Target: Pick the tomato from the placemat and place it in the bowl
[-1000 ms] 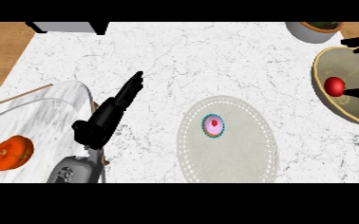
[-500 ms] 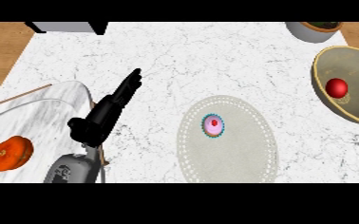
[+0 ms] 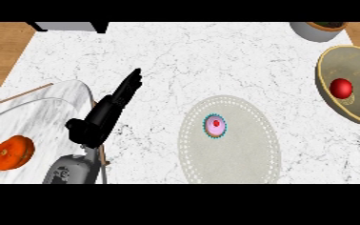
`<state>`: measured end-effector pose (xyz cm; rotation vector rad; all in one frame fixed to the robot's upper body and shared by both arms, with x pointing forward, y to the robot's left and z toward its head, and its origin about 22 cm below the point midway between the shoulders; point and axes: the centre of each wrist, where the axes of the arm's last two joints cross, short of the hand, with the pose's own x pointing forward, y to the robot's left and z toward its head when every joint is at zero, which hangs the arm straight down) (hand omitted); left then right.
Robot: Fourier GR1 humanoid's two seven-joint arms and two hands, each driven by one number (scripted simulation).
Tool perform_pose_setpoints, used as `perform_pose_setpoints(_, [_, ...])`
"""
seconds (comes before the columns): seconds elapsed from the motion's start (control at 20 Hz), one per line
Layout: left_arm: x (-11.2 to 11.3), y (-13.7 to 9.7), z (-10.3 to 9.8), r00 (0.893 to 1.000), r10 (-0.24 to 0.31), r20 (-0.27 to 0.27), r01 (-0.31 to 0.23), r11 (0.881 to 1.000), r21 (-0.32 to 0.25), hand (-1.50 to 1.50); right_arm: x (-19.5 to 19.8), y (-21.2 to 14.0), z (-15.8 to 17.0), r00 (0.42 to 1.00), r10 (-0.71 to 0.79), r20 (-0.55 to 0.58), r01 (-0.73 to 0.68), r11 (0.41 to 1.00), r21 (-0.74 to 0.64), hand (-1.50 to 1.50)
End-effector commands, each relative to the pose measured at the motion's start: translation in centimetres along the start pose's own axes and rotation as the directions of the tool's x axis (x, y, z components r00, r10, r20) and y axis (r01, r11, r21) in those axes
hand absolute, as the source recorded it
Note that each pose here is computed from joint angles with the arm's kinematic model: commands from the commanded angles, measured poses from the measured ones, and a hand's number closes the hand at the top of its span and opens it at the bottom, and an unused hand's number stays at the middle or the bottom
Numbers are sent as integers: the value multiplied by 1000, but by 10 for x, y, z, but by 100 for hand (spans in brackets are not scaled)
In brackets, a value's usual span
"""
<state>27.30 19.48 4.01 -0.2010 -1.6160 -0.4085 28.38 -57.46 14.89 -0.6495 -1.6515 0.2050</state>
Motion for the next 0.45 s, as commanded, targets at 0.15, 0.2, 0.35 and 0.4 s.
perform_pose_setpoints(0.15, [0, -9, 5, 1000, 26, 16, -26, 1000, 1, 0, -11, -49, 42, 998, -63, -18, 62, 997, -53, -150])
perform_pose_setpoints(0.2, [9, -6, -2, 1000, 3, 17, -3, 1000, -11, 0, -9, -49, 40, 999, -51, -13, 51, 998, -41, -150])
perform_pose_setpoints(0.35, [3, -9, 0, 1000, 7, 13, -7, 1000, -6, 0, -11, -54, 47, 997, -72, -16, 72, 997, 0, -150])
perform_pose_setpoints(0.4, [0, -8, 1, 1000, 14, 7, -13, 1000, -6, 0, -11, -56, 49, 998, -68, -13, 68, 998, 5, -150])
